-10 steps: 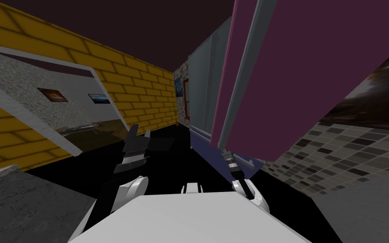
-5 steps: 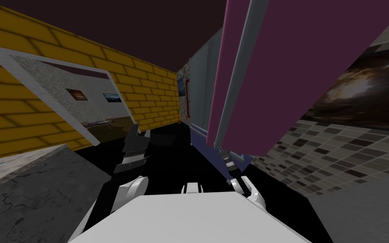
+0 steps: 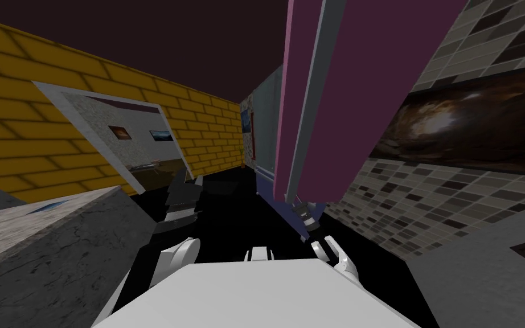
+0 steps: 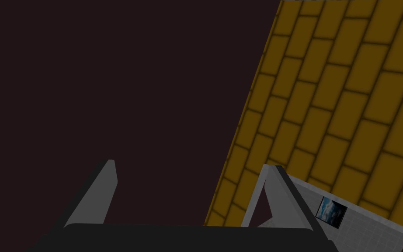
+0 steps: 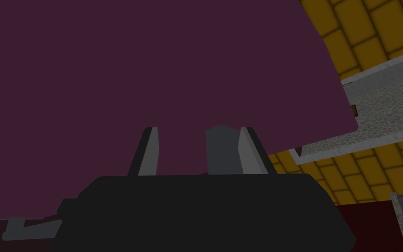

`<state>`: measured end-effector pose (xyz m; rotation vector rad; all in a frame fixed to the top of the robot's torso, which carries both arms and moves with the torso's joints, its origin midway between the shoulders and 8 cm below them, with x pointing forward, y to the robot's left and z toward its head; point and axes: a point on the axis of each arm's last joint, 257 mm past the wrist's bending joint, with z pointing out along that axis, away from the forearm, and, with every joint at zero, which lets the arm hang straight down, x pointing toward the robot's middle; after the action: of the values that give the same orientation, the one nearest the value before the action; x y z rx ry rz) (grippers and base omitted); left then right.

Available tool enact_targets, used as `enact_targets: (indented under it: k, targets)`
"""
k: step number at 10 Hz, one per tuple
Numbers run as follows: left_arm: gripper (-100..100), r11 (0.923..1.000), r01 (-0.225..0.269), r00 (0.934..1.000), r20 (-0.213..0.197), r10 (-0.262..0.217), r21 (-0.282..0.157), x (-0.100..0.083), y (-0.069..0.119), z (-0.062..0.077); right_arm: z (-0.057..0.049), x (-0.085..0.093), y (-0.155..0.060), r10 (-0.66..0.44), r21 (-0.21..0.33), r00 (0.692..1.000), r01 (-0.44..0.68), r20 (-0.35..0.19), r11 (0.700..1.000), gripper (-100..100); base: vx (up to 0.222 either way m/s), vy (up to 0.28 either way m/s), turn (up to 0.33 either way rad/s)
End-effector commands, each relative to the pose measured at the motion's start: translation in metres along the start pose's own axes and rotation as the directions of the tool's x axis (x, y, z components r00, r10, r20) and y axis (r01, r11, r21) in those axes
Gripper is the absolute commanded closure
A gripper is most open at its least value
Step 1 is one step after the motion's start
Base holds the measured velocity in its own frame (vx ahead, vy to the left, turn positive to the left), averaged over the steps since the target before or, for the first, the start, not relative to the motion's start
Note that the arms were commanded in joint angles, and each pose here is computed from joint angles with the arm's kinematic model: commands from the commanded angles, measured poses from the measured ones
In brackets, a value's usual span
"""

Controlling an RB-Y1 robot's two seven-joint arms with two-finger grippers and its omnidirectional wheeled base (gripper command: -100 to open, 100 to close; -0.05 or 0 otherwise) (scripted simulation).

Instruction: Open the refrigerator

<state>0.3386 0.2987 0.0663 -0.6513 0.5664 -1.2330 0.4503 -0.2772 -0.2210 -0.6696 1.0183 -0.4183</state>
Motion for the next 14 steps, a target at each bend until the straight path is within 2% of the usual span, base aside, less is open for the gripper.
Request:
enact_targets:
  k: [1,7,8,14]
  targets:
    - [0,1.0000,0.000,1.0000,0.000,0.000,0.000,0.000,0.000,0.000,0.005,-0.020,0.012,0.027,-0.044,0.997,-0.024,0.068,0.999,100,-0.184,-0.224,0.200]
    - [0,1.0000,0.000,1.0000,0.000,0.000,0.000,0.000,0.000,0.000,0.007,-0.058,0.037,0.095,-0.145,0.977,-0.068,0.192,0.987,100,-0.151,-0.191,0.111]
    - [0,1.0000,0.000,1.0000,0.000,0.000,0.000,0.000,0.000,0.000,0.012,-0.047,0.038,0.098,-0.163,0.984,-0.073,0.151,0.984,-100,-0.134,-0.057,0.058]
    - [0,1.0000,0.000,1.0000,0.000,0.000,0.000,0.000,0.000,0.000,0.045,-0.043,0.002,0.097,-0.163,0.984,-0.072,0.150,0.984,-100,-0.053,0.056,-0.011]
